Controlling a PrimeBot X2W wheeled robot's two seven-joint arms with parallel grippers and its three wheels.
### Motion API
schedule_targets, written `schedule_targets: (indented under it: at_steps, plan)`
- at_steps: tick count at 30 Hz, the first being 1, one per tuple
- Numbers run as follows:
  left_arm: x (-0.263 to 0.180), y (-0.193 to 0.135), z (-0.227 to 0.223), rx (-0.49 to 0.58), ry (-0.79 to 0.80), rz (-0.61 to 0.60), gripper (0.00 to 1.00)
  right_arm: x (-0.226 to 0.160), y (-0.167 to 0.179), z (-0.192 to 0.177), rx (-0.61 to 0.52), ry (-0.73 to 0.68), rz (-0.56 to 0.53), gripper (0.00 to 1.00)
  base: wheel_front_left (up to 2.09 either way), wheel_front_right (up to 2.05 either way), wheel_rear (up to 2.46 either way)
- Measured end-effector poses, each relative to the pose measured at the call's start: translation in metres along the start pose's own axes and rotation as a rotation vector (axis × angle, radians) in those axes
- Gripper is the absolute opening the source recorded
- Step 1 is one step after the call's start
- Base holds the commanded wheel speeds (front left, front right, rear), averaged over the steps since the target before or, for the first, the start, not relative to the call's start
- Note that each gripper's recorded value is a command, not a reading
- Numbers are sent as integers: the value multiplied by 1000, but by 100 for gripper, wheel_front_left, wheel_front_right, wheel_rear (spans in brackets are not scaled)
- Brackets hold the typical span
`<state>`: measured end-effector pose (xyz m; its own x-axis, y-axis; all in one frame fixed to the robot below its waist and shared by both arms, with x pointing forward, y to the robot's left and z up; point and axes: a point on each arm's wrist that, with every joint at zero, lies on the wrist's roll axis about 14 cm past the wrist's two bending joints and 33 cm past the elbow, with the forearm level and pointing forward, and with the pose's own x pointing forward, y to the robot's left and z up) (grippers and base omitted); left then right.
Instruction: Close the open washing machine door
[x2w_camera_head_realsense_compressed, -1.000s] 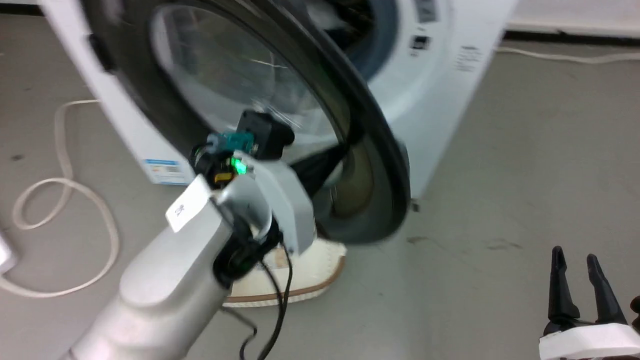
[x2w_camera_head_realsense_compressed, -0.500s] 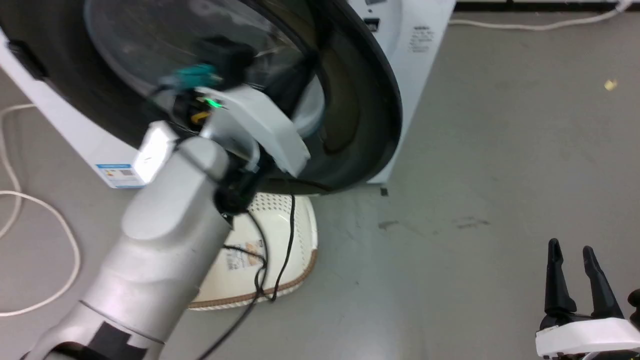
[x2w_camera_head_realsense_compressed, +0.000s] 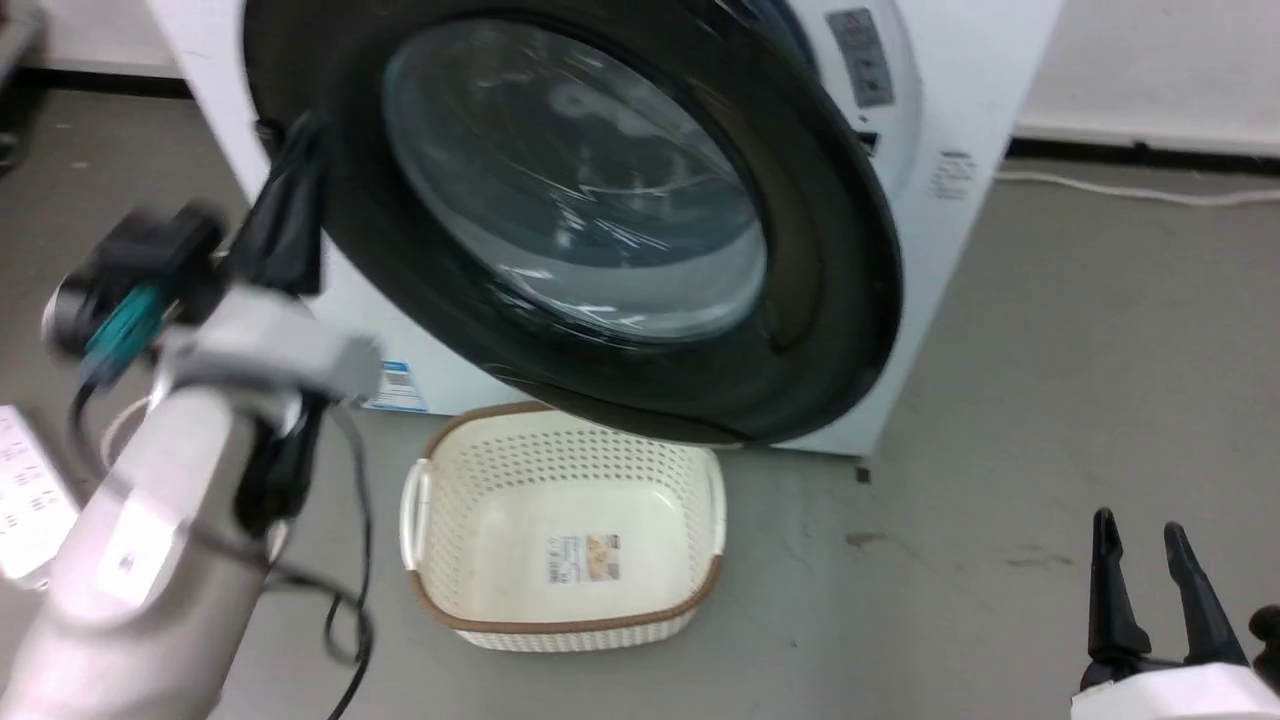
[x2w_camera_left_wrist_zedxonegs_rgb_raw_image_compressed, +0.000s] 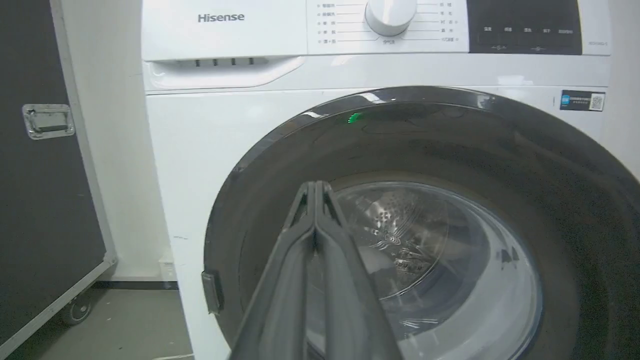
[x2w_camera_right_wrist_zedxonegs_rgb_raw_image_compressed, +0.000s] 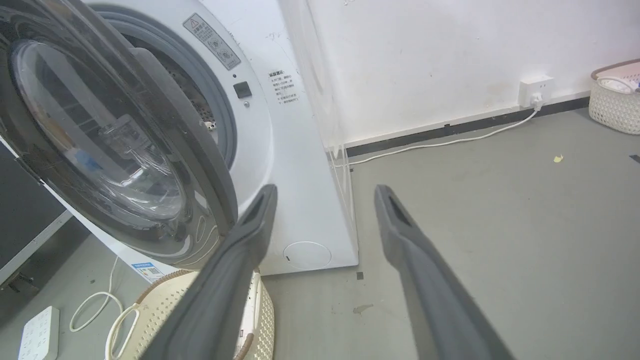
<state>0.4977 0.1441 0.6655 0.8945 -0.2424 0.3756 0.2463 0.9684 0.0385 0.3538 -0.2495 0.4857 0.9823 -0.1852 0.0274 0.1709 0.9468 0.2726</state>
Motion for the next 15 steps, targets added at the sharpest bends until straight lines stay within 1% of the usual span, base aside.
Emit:
schedule_targets:
  at_steps: [5, 8, 11, 15]
  plan:
    - [-53, 53, 5, -11, -3, 202, 0, 0, 14, -4, 6, 13, 45, 100, 0, 0, 0]
    - [-87, 74, 2, -32, 12, 297, 0, -1, 22, -8, 11, 24, 67, 100, 0, 0, 0]
    - [-117, 77, -12, -56, 57, 342, 0, 0, 29, -10, 15, 29, 88, 100, 0, 0, 0]
    - [-149, 63, -44, -103, 159, 330, 0, 0, 34, -11, 24, 33, 102, 100, 0, 0, 0]
